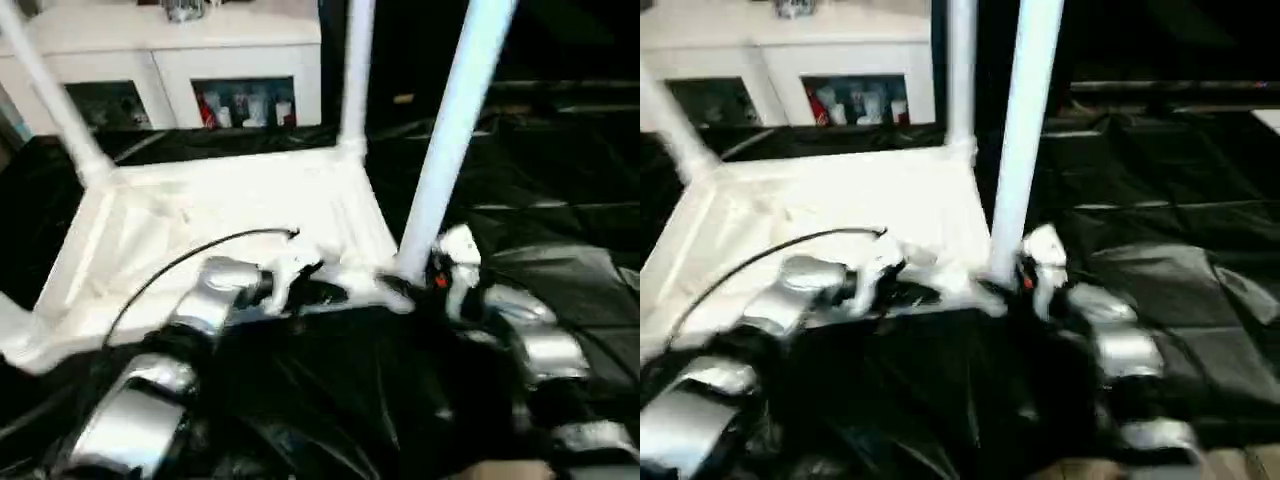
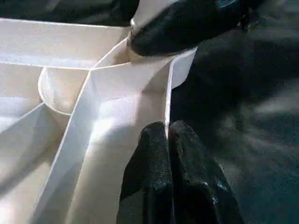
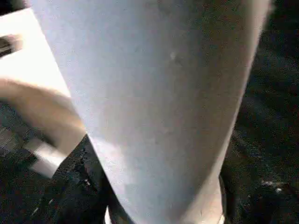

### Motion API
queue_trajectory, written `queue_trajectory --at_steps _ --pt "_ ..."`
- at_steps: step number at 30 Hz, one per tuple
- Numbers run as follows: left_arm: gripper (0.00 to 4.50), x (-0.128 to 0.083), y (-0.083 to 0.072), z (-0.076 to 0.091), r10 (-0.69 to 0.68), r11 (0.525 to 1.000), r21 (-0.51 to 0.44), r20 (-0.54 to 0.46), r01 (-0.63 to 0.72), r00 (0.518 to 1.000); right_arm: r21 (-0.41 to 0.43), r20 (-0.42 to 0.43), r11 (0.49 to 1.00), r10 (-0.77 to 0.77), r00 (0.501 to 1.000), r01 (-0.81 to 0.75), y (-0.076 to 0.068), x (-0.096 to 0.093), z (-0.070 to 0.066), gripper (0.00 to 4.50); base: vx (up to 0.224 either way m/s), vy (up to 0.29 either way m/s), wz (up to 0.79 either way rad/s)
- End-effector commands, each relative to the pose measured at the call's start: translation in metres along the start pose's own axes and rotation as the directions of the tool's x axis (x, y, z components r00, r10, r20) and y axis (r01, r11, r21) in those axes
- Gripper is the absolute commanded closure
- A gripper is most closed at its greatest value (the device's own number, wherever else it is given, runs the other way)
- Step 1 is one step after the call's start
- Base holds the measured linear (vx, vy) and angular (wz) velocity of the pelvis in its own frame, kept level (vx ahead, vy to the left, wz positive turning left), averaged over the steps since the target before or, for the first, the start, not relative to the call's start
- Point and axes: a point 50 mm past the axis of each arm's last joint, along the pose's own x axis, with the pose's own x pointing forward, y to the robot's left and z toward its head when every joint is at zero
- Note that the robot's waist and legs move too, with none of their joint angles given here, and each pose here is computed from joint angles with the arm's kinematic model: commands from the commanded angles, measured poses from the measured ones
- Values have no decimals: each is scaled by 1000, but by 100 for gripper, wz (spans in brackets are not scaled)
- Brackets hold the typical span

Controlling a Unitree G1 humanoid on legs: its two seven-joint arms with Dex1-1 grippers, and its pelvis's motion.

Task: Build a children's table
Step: Rotate leg to tighten

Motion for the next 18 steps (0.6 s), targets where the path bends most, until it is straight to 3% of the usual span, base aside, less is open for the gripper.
queue_trajectory --at_steps 1,5,9,11,13,14,16,17,18 --pt "450 6 7 14 102 995 -13 49 -101 994 40 -137 998 -43 990 49 12 3 -33 187 0 0 0" --pt "450 22 3 22 160 987 -39 60 -158 985 113 -145 975 -172 974 189 19 16 -38 188 0 0 0" --pt "450 29 -1 25 149 988 -44 69 -146 986 131 -138 968 -194 971 212 29 28 -34 188 0 0 0" --pt "450 29 -2 25 125 992 -31 69 -123 990 102 -91 982 -149 985 158 36 34 -26 188 0 0 0" --pt "450 28 -2 24 116 993 -26 67 -115 991 82 -73 988 -128 989 134 37 34 -23 132 0 0 0" --pt "450 23 0 22 94 996 -9 63 -94 994 105 -24 992 -75 997 77 36 32 -16 118 0 0 0" --pt "450 20 1 21 90 996 -5 60 -89 994 106 -5 993 -44 999 44 34 31 -14 118 0 0 0" --pt "450 19 1 21 86 996 -1 59 -86 995 99 2 995 -27 1000 27 34 30 -12 85 0 0 0" --pt "450 16 2 20 79 997 3 57 -79 995 74 13 997 11 1000 -11 32 27 -9 85 0 0 0"
